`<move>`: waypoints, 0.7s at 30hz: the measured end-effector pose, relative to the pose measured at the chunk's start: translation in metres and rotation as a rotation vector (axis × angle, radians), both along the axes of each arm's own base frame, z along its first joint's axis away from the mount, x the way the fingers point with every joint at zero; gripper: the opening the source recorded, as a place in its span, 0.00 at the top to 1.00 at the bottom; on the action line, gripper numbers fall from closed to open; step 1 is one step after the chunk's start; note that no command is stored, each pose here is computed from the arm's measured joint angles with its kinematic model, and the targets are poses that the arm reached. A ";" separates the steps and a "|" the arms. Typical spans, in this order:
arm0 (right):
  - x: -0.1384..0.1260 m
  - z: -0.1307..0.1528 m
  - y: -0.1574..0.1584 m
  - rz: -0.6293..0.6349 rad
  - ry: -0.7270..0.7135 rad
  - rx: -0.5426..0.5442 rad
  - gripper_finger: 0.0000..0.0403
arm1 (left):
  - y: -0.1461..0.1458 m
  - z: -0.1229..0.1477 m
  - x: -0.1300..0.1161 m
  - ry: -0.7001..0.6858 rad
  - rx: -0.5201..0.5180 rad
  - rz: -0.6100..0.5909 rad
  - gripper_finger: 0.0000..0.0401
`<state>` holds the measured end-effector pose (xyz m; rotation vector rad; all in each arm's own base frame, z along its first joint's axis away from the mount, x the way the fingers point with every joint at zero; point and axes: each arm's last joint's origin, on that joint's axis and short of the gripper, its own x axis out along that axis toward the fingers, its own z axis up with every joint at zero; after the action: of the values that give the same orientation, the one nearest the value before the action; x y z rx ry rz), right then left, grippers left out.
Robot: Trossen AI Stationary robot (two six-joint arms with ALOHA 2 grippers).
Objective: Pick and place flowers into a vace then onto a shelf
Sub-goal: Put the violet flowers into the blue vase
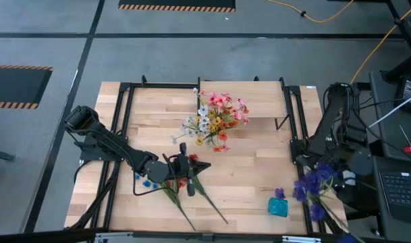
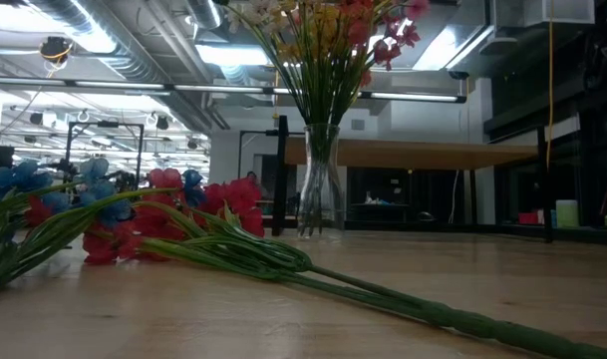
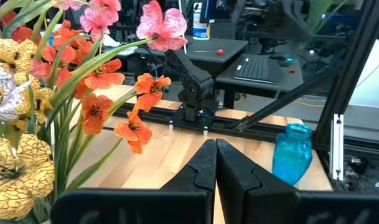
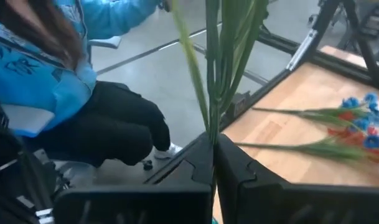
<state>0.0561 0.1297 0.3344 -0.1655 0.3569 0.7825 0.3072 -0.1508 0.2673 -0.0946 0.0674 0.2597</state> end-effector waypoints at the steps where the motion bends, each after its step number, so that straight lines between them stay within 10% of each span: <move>1: 0.000 -0.001 0.003 0.013 -0.013 -0.008 1.00 | 0.000 0.000 0.000 0.002 0.005 0.000 0.99; 21: 0.012 -0.015 0.060 0.081 -0.092 -0.071 1.00 | 0.000 0.000 0.000 0.003 0.007 -0.002 0.99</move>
<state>0.0677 0.1892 0.3194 -0.2836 0.2923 0.8397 0.3071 -0.1510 0.2672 -0.0869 0.0694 0.2577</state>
